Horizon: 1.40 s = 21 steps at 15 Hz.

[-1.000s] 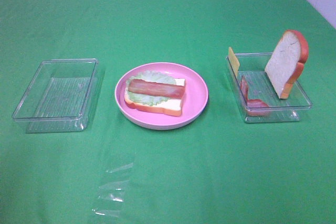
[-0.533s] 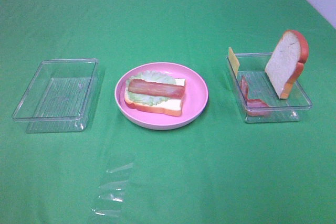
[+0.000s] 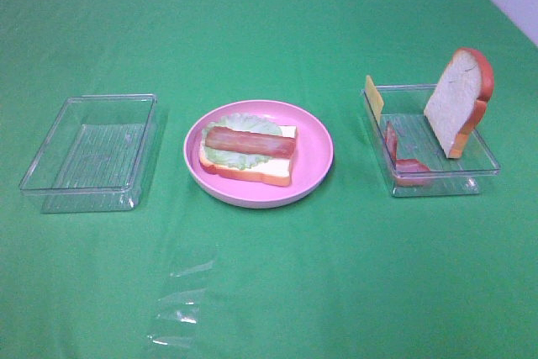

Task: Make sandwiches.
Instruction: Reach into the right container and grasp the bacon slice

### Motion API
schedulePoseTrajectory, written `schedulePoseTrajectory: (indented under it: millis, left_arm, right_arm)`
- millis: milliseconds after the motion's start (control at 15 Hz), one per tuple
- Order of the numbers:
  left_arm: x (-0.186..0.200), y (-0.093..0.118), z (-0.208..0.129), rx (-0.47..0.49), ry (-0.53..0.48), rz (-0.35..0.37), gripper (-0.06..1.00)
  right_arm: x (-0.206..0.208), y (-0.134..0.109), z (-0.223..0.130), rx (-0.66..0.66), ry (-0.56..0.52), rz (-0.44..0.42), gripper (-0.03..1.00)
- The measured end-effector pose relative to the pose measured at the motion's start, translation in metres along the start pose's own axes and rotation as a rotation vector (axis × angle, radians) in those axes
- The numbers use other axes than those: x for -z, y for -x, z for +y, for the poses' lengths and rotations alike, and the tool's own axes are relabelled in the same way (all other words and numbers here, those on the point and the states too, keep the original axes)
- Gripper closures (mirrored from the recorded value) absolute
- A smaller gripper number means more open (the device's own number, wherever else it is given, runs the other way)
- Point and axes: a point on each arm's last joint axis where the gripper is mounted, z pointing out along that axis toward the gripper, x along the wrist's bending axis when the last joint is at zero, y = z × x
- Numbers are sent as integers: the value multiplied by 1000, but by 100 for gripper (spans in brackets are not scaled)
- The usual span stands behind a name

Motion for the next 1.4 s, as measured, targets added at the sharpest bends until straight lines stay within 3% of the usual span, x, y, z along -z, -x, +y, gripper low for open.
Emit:
schedulePoseTrajectory:
  millis: [133, 333, 533, 800, 1133, 1400]
  left_arm:
    - [0, 0, 1, 0, 6, -1, -5]
    - [0, 0, 1, 0, 8, -1, -5]
    - [0, 0, 1, 1, 8, -2, -5]
    - [0, 0, 1, 1, 10, -2, -5]
    - [0, 0, 1, 1, 10, -2, -5]
    - [0, 0, 1, 1, 10, -2, -5]
  right_arm:
    - [-3, 0, 6, 0, -67, -4, -1]
    - [-24, -9, 47, -33, -354, 39, -1]
    - [-70, -22, 104, -99, -601, 112, -1]
    - [-144, -28, 147, -112, -818, 123, -1]
    - [-213, -34, 182, -108, -776, 118, -1]
    - [-280, -87, 192, 52, -809, 127, -1]
